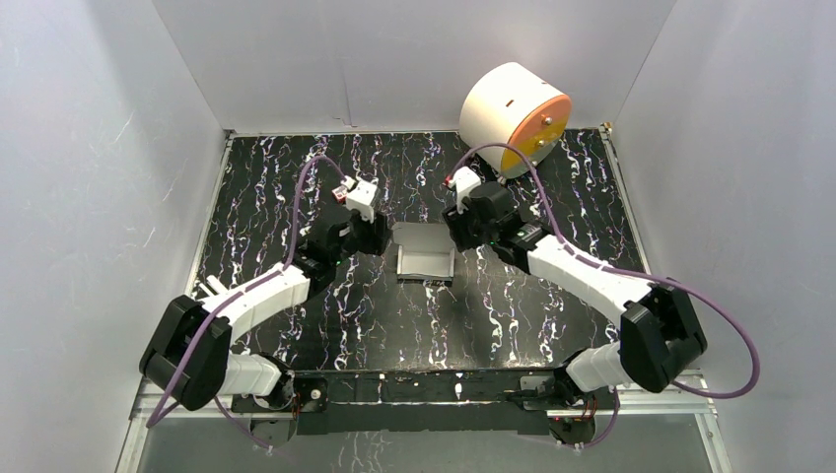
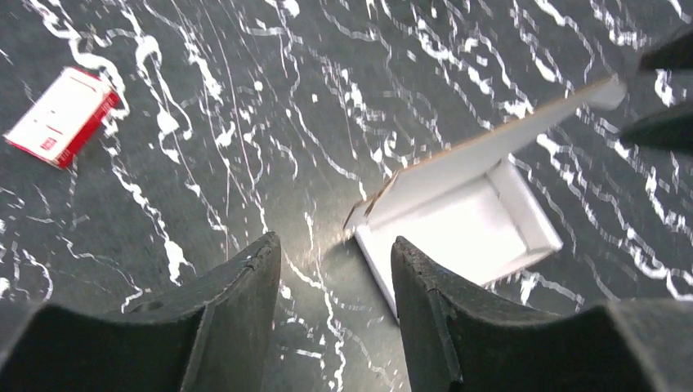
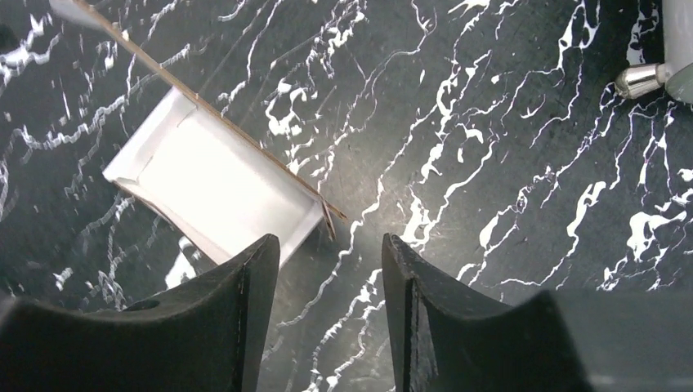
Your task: Fold the paper box
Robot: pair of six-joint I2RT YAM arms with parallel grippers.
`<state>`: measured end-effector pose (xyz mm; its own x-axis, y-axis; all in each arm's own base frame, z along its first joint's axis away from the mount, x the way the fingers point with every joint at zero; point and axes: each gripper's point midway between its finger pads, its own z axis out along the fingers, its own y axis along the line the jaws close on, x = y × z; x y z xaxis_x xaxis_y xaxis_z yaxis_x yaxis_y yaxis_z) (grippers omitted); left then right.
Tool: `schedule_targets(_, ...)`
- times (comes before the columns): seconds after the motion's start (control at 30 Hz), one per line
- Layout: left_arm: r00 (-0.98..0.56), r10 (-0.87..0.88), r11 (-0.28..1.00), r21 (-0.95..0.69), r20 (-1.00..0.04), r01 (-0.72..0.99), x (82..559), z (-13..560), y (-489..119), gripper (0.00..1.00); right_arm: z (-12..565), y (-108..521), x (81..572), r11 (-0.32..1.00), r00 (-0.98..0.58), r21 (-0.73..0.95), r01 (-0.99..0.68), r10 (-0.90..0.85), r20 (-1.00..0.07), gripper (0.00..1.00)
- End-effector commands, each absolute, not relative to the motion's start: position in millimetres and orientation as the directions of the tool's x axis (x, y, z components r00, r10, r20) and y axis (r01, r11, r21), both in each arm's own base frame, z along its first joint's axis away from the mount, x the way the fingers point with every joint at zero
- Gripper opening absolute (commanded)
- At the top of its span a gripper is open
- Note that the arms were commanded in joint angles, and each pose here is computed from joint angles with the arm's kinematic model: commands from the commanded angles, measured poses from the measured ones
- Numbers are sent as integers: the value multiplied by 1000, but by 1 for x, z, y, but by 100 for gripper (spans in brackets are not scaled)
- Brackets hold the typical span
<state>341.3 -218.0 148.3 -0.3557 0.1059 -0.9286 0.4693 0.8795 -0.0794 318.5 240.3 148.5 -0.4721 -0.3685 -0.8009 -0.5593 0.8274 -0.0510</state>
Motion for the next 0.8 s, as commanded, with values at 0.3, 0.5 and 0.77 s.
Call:
schedule_targets(0.3,-252,85,628,-145,-964,765,328,134,-208,55,152,239,306,524,-137,-128,-842,-438,-889,60)
schedule_targets(0.5,-201,157,562,-80,-967,823,336,121,-214,55,152,230,314,475,-73,-168,-864,-448,-891,60)
schedule_targets(0.77,-152,212,484,-32,-965,875,344,114,-224,54,140,238,320,412,-59,-155,-898,-461,-885,56)
